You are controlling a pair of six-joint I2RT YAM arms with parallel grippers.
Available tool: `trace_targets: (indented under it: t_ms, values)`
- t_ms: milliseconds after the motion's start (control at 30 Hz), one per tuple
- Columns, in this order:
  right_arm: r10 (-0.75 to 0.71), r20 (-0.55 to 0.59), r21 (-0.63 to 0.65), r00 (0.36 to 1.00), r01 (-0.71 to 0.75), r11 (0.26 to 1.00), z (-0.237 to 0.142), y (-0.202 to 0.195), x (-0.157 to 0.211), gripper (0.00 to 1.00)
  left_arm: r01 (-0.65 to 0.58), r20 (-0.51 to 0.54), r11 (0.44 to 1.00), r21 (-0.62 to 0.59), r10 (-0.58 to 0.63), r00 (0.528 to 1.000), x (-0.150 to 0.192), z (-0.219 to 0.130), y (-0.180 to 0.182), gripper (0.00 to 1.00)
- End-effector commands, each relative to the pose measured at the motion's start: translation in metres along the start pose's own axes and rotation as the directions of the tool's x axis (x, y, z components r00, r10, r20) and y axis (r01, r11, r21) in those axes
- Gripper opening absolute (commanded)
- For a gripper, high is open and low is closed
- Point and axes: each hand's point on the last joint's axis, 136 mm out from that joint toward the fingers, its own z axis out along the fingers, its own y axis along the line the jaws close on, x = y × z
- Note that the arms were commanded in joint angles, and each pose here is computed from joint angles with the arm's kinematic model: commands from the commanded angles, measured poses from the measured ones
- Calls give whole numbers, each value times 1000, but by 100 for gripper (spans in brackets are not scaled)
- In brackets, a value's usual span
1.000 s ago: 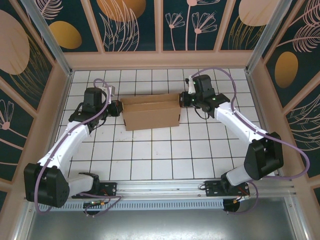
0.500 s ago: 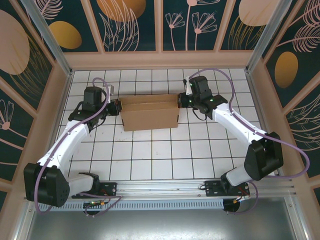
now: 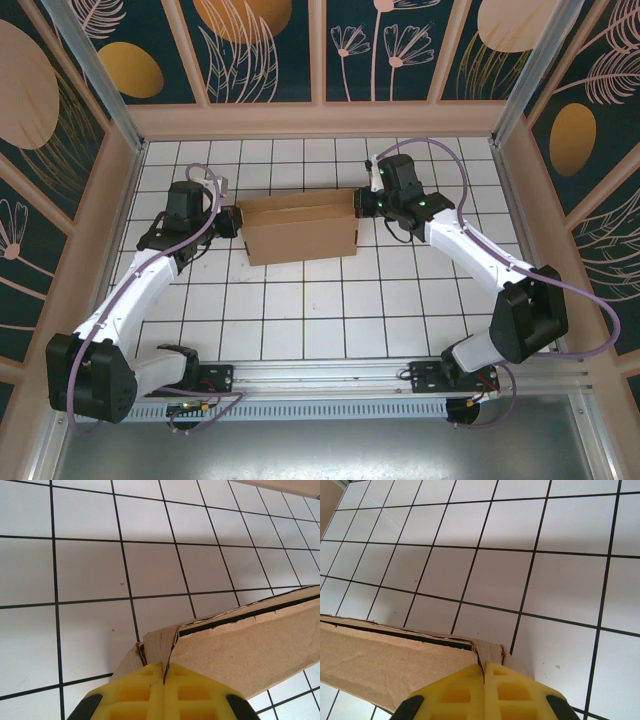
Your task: Fold the paper box
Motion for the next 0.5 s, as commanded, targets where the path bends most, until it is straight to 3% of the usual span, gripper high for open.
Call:
trace_targets:
  t_ms: [0,467]
  values:
    - [0,34,7,999,0,1000,-6,2,-3,0,25,16,1000,2,-25,1000,2,1,0,0]
    - [56,24,0,998,-56,998,-2,3,4,0,22,-3,1000,-21,-22,1000,25,6,11,0]
